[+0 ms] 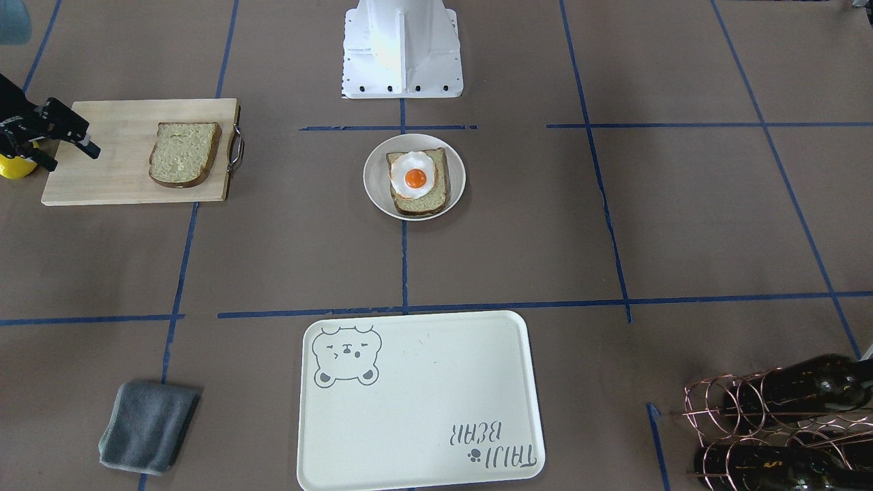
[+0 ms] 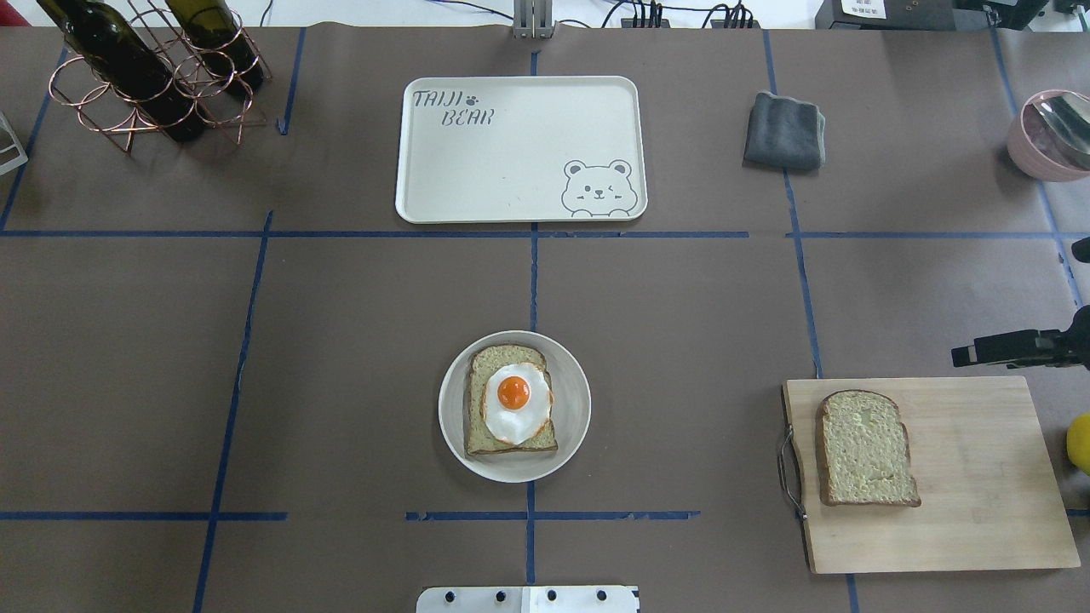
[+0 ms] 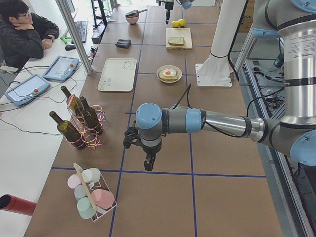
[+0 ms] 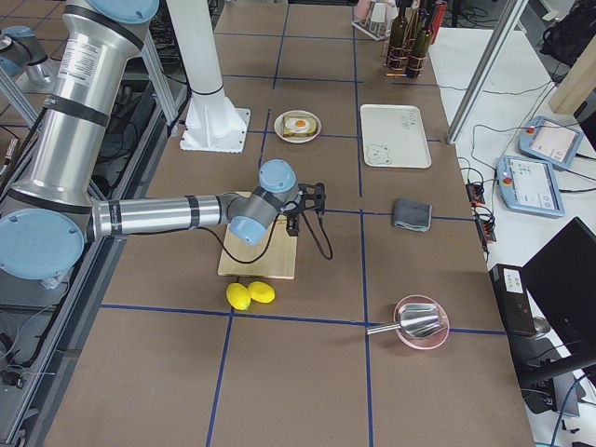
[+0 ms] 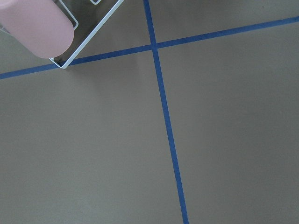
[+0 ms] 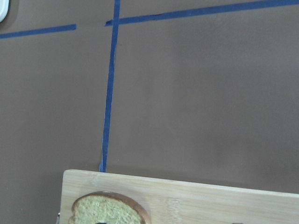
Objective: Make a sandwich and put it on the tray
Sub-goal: 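Reach the right gripper to the bread slice on the wooden board and grasp it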
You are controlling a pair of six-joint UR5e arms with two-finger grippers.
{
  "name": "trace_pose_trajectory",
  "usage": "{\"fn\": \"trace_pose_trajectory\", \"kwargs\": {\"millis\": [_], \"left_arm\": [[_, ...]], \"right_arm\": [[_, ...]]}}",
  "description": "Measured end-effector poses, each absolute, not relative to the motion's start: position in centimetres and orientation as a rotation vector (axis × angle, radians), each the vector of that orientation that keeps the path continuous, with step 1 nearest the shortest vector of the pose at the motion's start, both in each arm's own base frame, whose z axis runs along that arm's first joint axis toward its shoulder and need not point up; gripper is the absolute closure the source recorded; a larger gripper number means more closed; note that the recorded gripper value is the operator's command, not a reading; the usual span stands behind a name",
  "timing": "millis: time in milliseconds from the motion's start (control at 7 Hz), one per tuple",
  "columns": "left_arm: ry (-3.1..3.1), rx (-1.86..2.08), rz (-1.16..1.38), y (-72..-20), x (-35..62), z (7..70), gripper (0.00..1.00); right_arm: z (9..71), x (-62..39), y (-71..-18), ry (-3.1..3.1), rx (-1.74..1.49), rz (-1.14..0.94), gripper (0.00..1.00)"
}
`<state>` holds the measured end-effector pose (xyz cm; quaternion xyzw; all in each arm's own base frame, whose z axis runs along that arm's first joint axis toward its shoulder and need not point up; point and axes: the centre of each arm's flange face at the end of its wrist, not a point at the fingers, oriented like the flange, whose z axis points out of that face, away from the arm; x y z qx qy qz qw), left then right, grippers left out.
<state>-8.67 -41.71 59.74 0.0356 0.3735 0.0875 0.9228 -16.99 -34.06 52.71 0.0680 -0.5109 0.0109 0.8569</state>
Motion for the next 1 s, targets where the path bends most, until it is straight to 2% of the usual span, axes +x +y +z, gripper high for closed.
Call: {"fn": "trace_pose_trajectory", "kwargs": {"millis": [571, 1000], "left_arm": [[0.766, 0.073, 0.180, -41.7, -8.7, 59.7, 0.00], [0.766, 0.071, 0.178, -41.7, -8.7, 59.9, 0.00]], "right_arm": [[52.4, -23.1, -29.8, -1.023, 0.135, -0.023, 0.48], [53.5, -25.4, -28.3, -0.978, 0.139, -0.023, 0.49]]}}
